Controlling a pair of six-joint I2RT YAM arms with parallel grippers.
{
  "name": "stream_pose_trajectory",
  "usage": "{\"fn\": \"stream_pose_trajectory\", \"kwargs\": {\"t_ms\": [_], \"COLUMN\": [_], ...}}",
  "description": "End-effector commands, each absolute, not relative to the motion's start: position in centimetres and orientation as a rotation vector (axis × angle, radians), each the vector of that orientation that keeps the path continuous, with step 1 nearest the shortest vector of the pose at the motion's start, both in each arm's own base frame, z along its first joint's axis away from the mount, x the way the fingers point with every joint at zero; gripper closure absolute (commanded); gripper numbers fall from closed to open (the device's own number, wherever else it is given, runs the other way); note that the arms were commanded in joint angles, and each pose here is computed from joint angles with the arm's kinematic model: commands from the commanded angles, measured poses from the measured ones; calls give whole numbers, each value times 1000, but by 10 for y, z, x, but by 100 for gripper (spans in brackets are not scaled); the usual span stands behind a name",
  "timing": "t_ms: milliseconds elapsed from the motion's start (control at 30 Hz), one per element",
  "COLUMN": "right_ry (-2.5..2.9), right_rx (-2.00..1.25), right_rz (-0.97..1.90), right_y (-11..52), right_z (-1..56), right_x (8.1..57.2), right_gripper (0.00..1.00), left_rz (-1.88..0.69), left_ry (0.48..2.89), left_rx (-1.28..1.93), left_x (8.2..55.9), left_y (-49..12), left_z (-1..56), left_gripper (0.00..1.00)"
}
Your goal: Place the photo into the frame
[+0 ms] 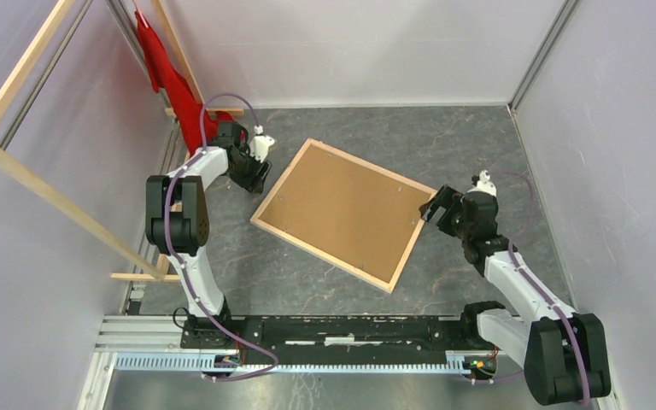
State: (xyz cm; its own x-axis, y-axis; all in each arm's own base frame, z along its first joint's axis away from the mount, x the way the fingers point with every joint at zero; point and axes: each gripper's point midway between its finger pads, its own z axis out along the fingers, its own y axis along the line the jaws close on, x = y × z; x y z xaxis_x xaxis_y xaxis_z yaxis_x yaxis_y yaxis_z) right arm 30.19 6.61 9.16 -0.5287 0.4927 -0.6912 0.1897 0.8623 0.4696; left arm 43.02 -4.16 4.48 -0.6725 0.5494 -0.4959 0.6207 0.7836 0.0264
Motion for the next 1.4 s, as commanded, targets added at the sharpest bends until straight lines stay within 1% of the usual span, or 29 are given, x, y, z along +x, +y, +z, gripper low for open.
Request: {"fn": "stream_pose_trajectory", "kwargs": {"t_ms": [0, 100, 333, 567, 667, 733, 833, 933, 1033, 1100, 1233, 1300, 1367], "right_ry": [2115, 2109, 2151, 2179, 2218, 2242, 2217, 2132, 2079, 2060, 1958, 1968, 2014], "right_rx": [515, 494, 452, 417, 415, 422, 413, 373, 331, 289, 182, 83, -35], "right_rz": [531, 609, 719, 681, 623, 557, 459, 397, 383, 470, 780, 825, 869], "right_y": [76, 88, 106, 107, 100, 92, 76, 65, 63, 76, 130, 167, 212], "right_z": [79, 76, 71, 72, 65, 60, 70, 101, 126, 136, 154, 156, 150], "right_x": [298, 309, 349, 383, 389, 390, 391, 393, 390, 387, 367, 354, 339], "right_gripper": [2, 2, 2, 2, 2, 2, 2, 2, 2, 2, 2, 10, 23], "left_rz": [-186, -272, -404, -521, -592, -576, -522, -495, -536, -596, -764, -803, -812], "left_ry": [2487, 2490, 2519, 2455, 2406, 2395, 2437, 2501, 2519, 2505, 2513, 2531, 2566], "left_rx": [855, 910, 1177, 1441, 1528, 1519, 1431, 1279, 1207, 1184, 1125, 1112, 1104], "left_x": [426, 405, 337, 266, 238, 238, 256, 284, 295, 296, 290, 286, 283], "left_y": [-42, -52, -64, -85, -96, -95, -87, -79, -80, -86, -103, -106, -104], "left_z": [31, 25, 10, 19, 29, 34, 40, 49, 53, 55, 51, 45, 34], "left_gripper": [36, 37, 37, 37, 35, 33, 33, 34, 34, 34, 33, 33, 36]}}
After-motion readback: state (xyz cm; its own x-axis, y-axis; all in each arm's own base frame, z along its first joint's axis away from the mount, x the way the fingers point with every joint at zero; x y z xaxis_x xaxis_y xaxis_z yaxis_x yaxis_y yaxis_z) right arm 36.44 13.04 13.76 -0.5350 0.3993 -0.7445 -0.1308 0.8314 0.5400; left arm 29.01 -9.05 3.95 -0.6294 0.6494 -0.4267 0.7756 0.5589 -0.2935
